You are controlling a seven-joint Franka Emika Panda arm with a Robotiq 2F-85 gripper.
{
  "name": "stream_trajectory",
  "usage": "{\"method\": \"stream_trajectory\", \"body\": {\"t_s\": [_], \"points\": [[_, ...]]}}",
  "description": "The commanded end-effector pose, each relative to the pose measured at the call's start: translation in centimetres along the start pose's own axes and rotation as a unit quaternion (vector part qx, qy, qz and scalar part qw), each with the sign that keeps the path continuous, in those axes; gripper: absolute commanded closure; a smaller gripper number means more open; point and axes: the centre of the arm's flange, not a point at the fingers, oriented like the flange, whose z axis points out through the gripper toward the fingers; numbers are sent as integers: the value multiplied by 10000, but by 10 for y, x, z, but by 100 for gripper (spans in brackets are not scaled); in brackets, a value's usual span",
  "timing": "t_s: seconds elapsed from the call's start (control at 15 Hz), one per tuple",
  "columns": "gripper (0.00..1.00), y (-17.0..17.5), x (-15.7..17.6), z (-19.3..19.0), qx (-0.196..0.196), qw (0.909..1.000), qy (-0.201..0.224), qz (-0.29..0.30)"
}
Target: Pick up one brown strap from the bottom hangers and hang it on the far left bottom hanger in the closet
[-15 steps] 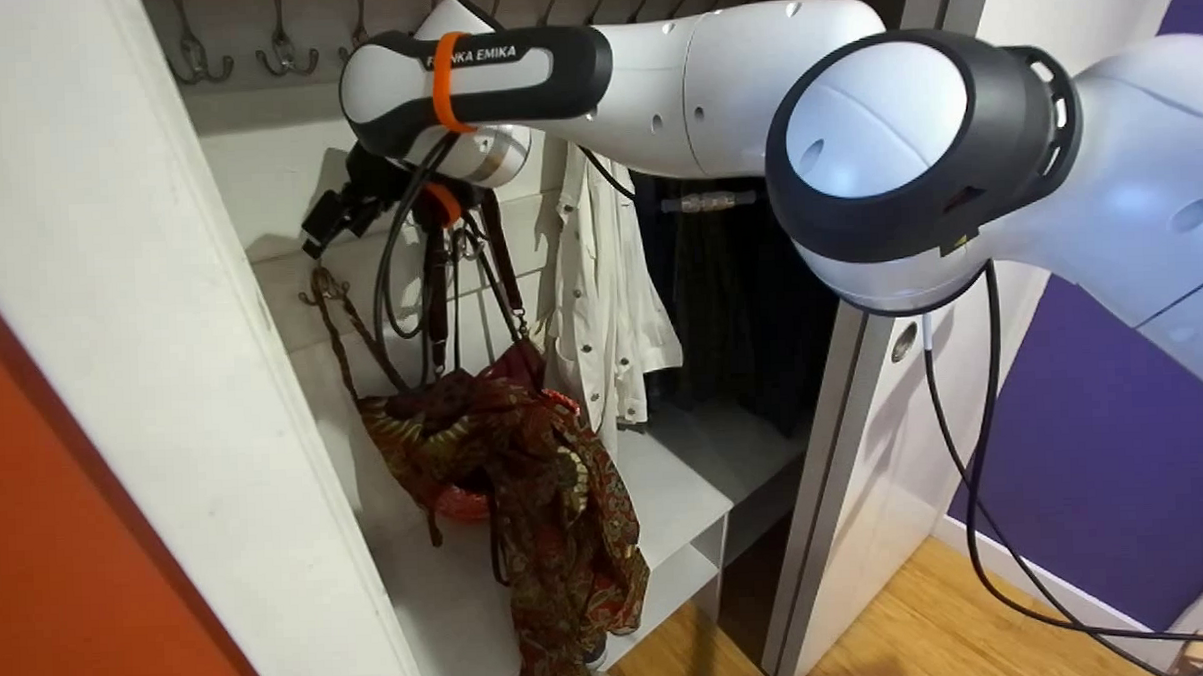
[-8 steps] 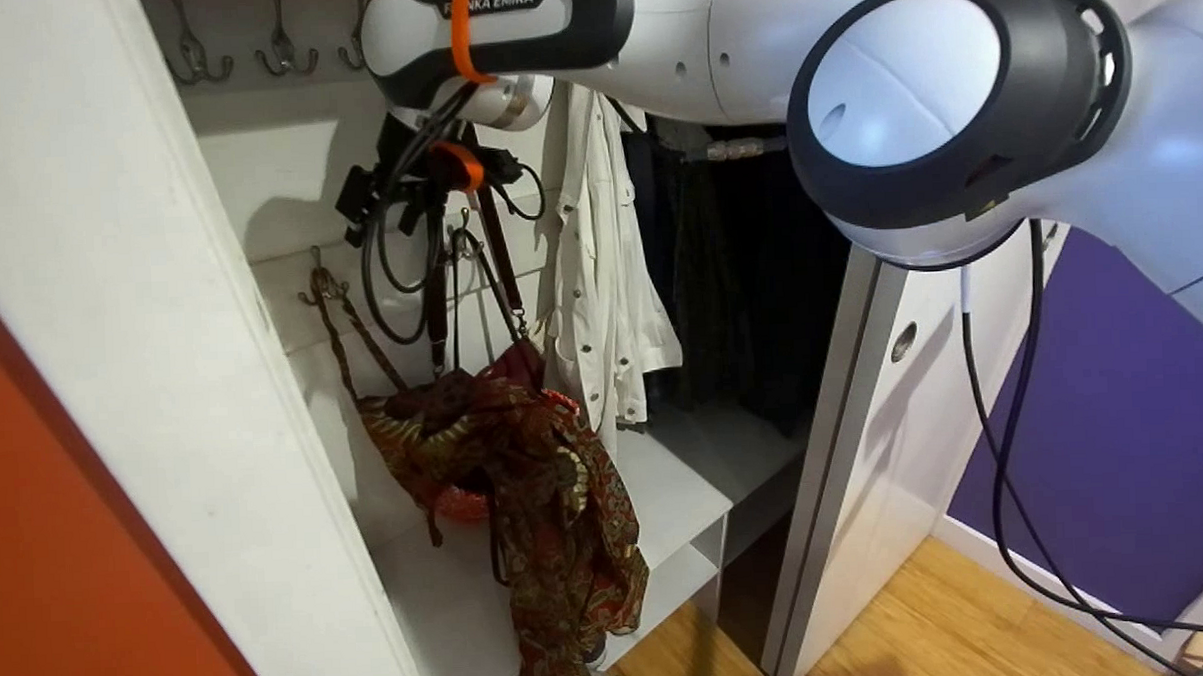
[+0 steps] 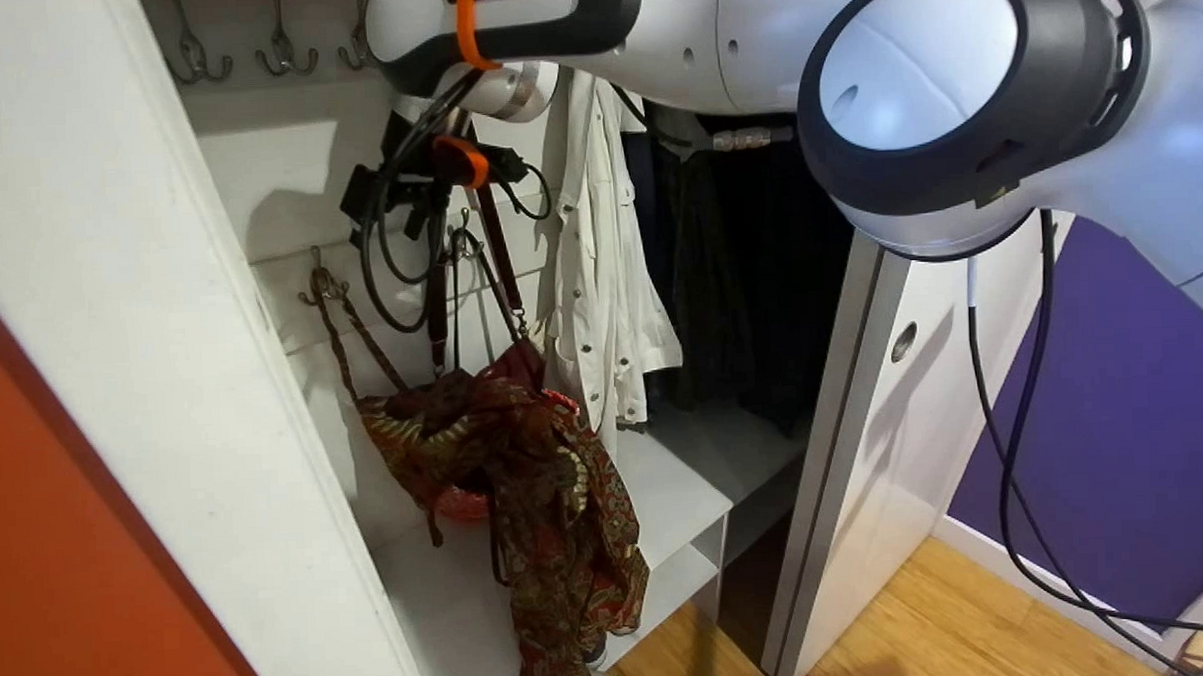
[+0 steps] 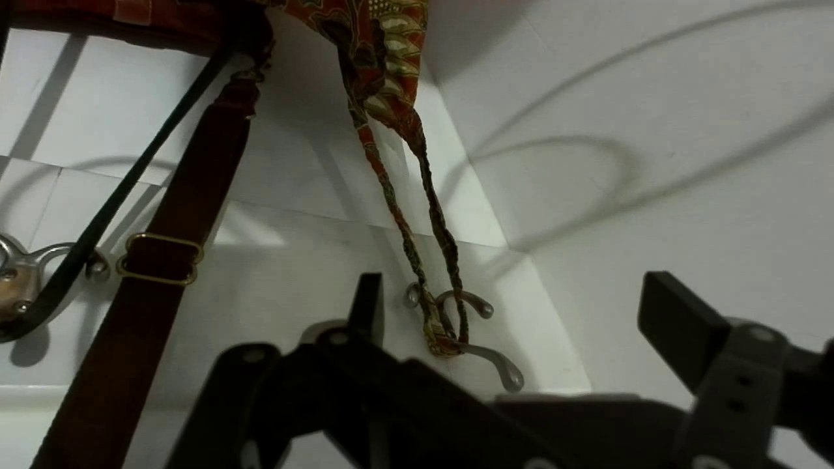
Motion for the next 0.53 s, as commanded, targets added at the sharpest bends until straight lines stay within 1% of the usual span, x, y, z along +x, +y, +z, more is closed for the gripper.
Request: {"method": "stream_trajectory", "body": {"t_s": [0.0, 0.2, 0.27, 0.47], "points": [[0, -7, -15, 8, 126, 9998, 170, -20], [0, -11, -15, 14, 172, 9986, 493, -120], [0, -10, -16, 18, 126, 9984, 523, -172], [0, -7, -22, 37, 229, 9967, 711, -301]]}}
